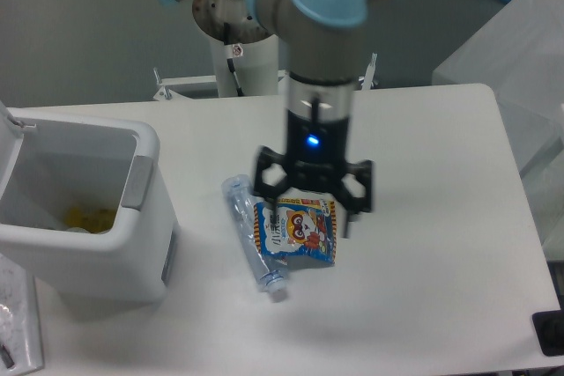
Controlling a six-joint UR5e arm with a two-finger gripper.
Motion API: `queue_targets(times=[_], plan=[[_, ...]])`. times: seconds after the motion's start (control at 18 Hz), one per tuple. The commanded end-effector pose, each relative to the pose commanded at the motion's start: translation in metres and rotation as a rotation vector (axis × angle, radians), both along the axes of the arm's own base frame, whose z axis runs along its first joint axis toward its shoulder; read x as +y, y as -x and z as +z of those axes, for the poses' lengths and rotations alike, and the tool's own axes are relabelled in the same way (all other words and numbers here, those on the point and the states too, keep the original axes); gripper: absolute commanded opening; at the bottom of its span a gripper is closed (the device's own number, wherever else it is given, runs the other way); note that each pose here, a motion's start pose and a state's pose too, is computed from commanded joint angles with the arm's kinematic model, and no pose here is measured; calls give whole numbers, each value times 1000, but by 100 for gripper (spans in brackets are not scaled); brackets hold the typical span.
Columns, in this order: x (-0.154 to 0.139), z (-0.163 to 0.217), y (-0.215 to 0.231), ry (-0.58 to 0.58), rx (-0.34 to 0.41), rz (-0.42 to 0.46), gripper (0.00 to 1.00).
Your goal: Open the trash can
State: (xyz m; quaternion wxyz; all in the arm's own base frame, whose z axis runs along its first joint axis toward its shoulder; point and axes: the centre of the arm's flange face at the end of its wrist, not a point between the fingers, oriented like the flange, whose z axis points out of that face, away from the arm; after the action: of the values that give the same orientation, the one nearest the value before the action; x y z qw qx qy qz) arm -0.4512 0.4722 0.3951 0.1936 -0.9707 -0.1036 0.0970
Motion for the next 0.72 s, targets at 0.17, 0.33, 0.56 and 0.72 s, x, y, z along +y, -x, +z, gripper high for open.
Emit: queue_targets(times=[0.17,0.33,0.56,0.72], plan=[[-33,-22,37,70,13,3,100],[-53,-35,53,121,28,-83,100],[-66,-53,43,254,77,-263,100],[-70,-52,44,339,80,-333,100]])
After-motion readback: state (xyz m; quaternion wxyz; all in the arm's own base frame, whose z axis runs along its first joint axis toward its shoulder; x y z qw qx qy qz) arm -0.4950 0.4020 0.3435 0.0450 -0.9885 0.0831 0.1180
